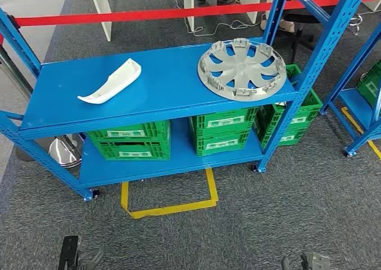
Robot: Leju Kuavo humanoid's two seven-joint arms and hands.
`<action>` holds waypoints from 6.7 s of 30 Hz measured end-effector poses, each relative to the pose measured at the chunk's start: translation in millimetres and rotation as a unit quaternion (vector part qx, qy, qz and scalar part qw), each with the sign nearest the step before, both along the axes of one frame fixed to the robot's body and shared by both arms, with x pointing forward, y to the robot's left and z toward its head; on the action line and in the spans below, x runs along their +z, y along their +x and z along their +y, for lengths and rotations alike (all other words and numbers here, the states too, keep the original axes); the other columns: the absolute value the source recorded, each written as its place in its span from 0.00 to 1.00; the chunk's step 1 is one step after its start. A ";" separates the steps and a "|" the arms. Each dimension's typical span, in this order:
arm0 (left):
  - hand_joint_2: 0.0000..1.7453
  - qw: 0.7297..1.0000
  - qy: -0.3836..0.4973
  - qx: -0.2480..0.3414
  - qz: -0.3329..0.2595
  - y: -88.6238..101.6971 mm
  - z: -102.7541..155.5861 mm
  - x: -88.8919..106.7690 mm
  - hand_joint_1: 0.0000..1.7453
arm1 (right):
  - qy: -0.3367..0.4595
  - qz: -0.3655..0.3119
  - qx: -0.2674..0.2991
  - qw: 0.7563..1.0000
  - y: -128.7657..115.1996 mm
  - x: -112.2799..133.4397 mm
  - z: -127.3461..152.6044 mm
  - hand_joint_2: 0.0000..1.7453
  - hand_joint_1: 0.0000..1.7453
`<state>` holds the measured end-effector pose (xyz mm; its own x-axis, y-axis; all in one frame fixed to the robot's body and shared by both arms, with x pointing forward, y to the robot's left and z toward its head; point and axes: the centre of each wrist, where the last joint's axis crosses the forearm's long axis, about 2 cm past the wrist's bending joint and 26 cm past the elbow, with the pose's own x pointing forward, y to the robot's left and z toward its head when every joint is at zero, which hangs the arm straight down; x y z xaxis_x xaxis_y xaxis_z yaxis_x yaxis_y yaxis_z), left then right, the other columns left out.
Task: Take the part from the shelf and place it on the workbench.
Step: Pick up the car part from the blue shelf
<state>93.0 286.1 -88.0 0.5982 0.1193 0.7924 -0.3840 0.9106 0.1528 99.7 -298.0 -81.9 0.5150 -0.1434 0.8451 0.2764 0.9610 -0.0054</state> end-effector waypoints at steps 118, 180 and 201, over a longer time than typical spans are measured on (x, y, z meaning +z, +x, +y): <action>0.00 0.944 0.122 -0.243 0.188 -23.6 -19.9 -17.0 0.00 | -0.654 -0.210 0.429 0.586 352.1 300.9 89.0 1.00 0.00; 0.00 0.950 0.118 -0.185 0.222 -40.3 -19.1 -19.1 0.00 | -0.663 -0.001 0.575 0.480 369.9 312.4 107.8 1.00 0.00; 0.00 0.947 0.117 -0.200 0.222 -33.5 -29.0 -17.6 0.00 | -0.655 0.092 0.547 0.513 366.7 286.6 80.5 1.00 1.00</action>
